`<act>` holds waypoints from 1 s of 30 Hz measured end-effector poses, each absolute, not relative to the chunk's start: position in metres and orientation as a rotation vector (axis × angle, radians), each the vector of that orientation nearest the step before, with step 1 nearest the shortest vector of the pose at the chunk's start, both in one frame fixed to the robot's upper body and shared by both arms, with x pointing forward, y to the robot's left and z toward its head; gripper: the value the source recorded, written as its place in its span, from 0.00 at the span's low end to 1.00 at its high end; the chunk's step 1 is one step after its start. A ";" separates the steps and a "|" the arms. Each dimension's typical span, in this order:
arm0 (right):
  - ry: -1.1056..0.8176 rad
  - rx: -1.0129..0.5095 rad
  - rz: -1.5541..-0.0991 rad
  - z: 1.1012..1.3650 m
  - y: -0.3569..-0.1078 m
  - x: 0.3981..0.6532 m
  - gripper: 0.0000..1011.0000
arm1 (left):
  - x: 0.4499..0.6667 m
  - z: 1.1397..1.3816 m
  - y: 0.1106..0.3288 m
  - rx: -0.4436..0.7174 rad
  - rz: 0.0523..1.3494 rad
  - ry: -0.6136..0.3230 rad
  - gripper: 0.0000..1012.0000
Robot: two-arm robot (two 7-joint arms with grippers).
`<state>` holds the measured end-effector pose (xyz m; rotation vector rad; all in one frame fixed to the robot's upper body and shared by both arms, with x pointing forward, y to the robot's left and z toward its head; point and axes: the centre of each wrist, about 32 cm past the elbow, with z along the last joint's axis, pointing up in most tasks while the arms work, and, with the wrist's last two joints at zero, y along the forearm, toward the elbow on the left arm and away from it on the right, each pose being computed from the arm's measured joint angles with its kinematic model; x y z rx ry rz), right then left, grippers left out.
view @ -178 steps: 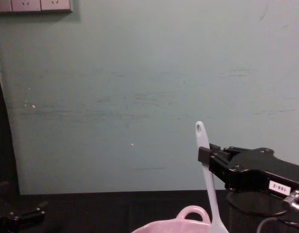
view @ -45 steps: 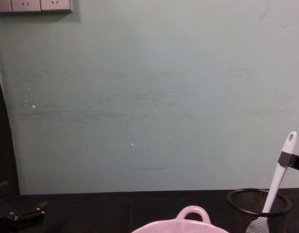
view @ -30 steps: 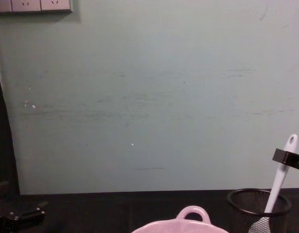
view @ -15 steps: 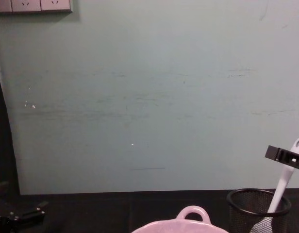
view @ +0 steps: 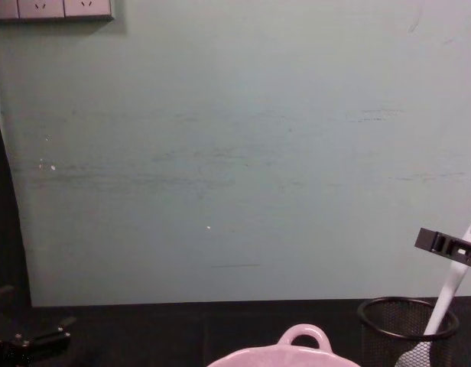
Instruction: Use the one hand to pick up the spoon and stir the clear water in the bowl.
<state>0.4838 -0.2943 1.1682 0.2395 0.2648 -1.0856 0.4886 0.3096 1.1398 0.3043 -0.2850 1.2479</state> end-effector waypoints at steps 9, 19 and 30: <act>0.231 0.183 -1.111 1.168 -0.296 0.484 0.99 | 0.489 1.140 0.310 0.304 1.248 -0.285 0.99; 0.151 0.086 -1.170 1.169 -0.301 0.482 0.99 | 0.489 1.140 0.310 0.304 1.248 -0.285 0.99; 0.037 -0.044 -1.212 1.180 -0.300 0.463 0.99 | 0.489 1.140 0.310 0.304 1.248 -0.285 0.99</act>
